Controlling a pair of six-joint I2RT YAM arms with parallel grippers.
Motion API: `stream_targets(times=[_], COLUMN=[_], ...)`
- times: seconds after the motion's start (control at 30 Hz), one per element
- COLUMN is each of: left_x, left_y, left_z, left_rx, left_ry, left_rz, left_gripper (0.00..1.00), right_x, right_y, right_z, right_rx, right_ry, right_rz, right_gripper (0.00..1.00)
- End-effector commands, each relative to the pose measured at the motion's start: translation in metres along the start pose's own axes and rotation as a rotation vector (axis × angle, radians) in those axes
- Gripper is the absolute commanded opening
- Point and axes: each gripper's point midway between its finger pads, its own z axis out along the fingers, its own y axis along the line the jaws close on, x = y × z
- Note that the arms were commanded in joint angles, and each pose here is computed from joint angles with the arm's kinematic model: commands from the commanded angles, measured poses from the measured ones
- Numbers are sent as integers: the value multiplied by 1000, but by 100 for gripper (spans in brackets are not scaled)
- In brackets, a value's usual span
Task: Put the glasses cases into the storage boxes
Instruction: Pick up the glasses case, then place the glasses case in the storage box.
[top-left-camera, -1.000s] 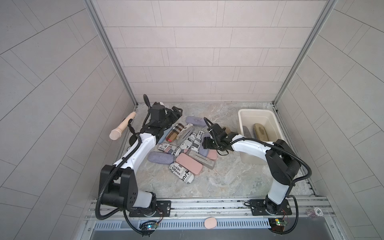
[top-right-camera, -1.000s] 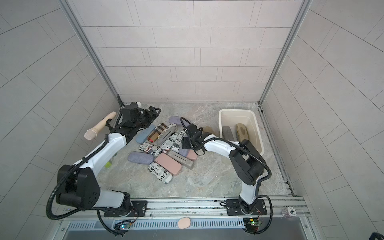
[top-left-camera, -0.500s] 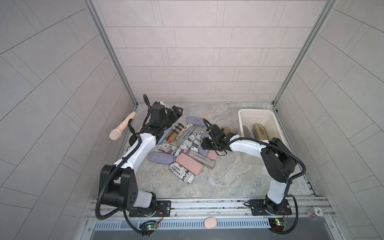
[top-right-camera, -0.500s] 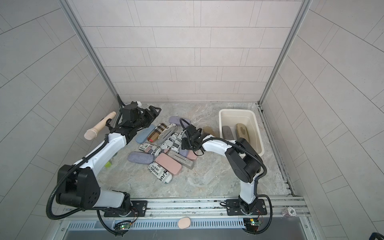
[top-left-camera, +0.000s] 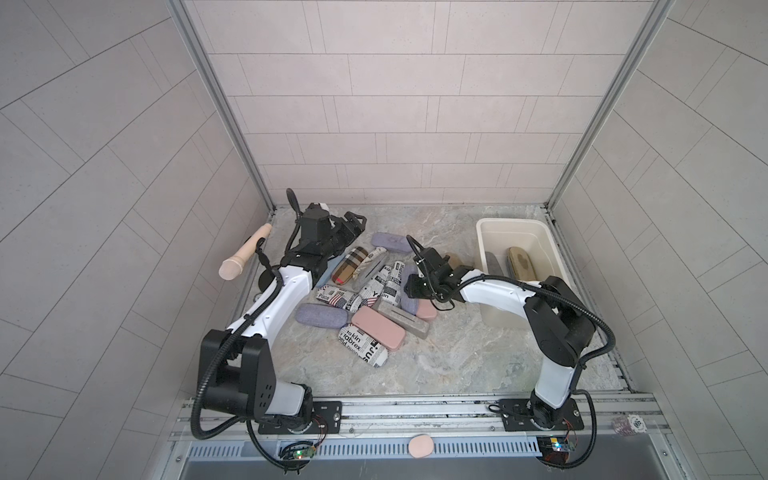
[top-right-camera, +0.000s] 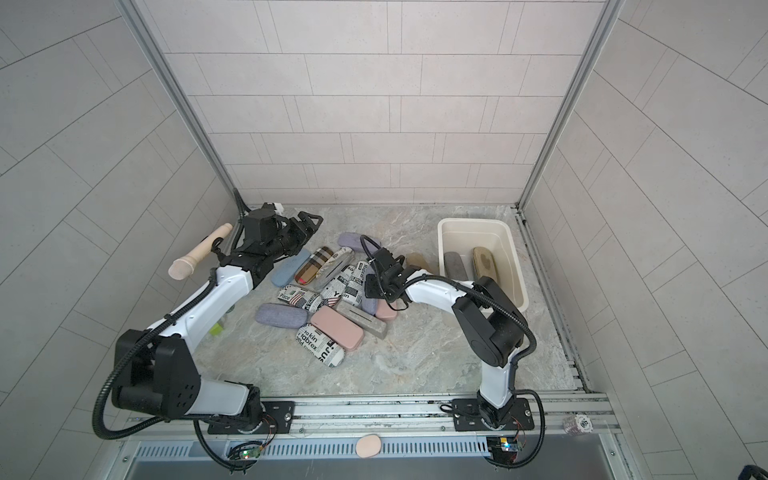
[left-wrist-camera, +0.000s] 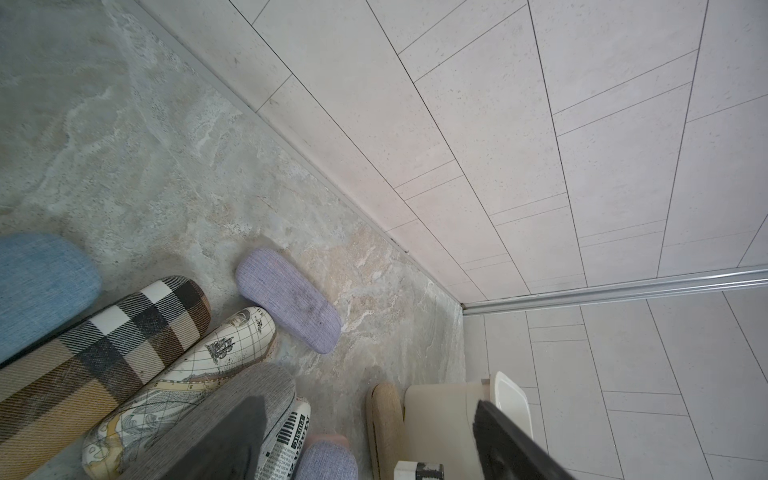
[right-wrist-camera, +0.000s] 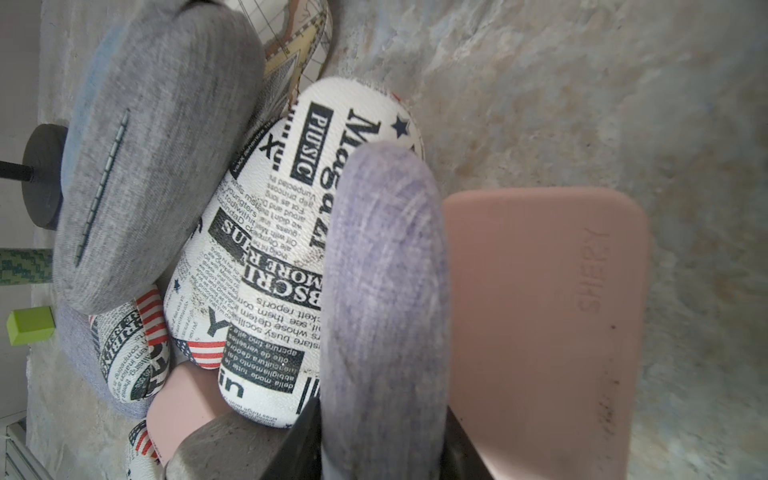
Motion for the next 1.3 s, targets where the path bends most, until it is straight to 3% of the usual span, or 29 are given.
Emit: stream_targets(times=[0.0,0.43,0.8,1.0,1.27], left_x=[-3,-3,2,17,48], left_y=[-3,-9,-20,-27,-53], left_z=[0,0,4,10,12], left_rx=[18,42,107,131,191], left_ry=[-10,-5,19,61,142], left_rz=[6,15,12,17,32], left_gripper=[86,86,86,86,86], right_x=[-15,-29,-62,-92,-126], right_y=[9,18,23,17,-39], right_z=[-24,-55,-107,-155,-248], right_rx=[-14,7,70,103,272], right_ry=[-62,-92,-164,-233,-415], right_rz=[-11,-91,-205,-228,-191], right_gripper=[37,37,37,37,36])
